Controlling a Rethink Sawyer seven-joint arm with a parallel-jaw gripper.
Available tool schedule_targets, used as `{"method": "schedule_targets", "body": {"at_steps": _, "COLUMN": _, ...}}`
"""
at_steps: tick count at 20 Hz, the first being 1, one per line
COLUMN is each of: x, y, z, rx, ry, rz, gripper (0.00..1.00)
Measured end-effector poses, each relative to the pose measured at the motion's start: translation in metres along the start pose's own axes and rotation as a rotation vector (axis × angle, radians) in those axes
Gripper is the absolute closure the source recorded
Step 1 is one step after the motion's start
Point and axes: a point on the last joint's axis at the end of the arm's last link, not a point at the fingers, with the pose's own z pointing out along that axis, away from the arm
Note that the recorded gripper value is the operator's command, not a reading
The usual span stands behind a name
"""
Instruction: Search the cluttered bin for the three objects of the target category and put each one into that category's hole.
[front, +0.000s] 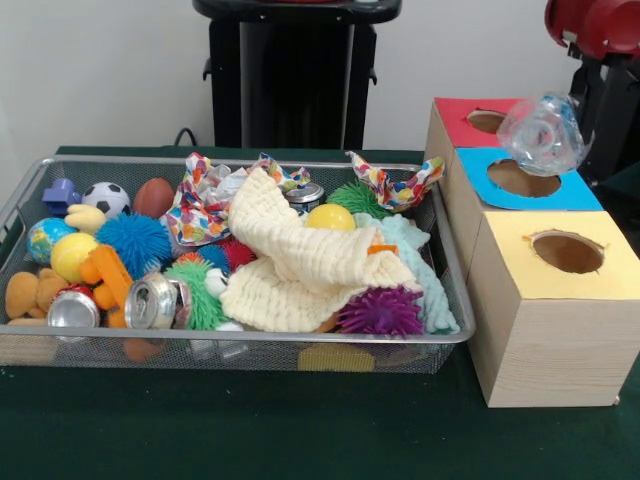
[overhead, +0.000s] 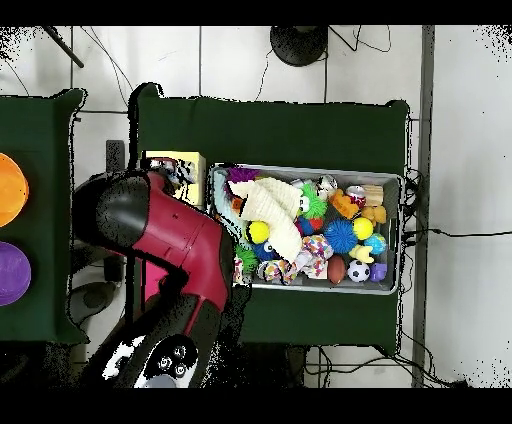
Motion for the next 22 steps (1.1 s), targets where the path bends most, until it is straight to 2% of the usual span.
{"method": "schedule_targets", "body": {"at_steps": 8, "x": -0.004, "y": -0.016, "z": 0.017, "rx": 0.04, "ry": -0.035, "rz": -0.04, "gripper": 1.0}}
{"method": "schedule_targets", "body": {"at_steps": 12, "x": -0.007, "y": -0.024, "z": 0.021, "rx": 0.058, "ry": -0.034, "rz": -0.031, "gripper": 1.0}}
{"method": "schedule_targets", "body": {"at_steps": 16, "x": -0.002, "y": -0.035, "z": 0.029, "rx": 0.086, "ry": -0.004, "rz": -0.015, "gripper": 1.0}}
{"method": "schedule_targets", "body": {"at_steps": 22, "x": 0.012, "y": -0.059, "z": 0.049, "rx": 0.147, "ry": 0.052, "rz": 0.007, "gripper": 1.0}}
